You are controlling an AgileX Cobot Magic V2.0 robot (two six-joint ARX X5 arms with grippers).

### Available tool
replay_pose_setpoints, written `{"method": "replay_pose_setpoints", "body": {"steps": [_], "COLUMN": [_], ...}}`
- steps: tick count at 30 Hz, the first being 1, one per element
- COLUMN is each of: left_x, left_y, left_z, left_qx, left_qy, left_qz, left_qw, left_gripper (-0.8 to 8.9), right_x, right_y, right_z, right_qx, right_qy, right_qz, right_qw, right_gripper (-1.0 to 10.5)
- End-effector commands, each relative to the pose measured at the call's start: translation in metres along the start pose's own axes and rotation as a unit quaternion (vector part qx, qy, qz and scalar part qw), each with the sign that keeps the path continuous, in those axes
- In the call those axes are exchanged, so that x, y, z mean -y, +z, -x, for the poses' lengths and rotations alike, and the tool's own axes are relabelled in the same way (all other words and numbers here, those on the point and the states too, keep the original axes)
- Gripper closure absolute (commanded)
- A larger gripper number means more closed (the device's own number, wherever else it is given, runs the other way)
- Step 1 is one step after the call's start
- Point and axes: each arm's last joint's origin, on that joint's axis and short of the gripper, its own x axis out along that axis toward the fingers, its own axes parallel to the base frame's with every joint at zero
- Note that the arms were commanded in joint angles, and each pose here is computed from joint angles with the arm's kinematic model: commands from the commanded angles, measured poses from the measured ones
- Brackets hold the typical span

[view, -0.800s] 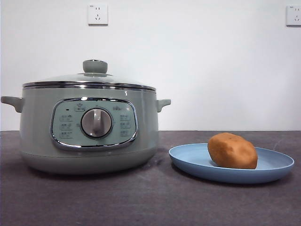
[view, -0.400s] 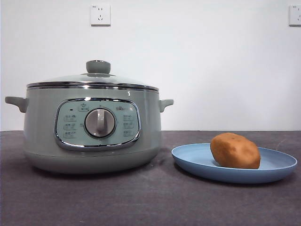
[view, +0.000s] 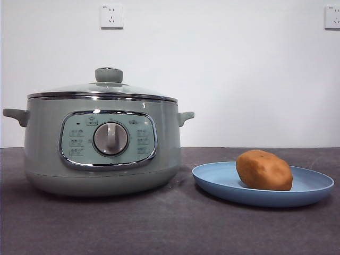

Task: Take the potato out from the steamer,put the potato on the plate,close the lid

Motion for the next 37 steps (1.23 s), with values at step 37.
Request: {"method": "replay_pose_setpoints", "body": {"steps": [37], "left_x": [-0.019], "left_y": [-0.145], "left_z": [0.049], "left_qx": [-0.070], "left_qy": [0.203], "left_qz": [0.116], "left_qw": [0.970], "left_gripper": [8.16], "right_x": [0.000], "right_y": [0.001], "right_z": [0.001], "right_qx": [0.004], "right_qy": [0.001], "right_qz": [0.003], "right_qw": [1.000], "right_gripper": [9.5]}}
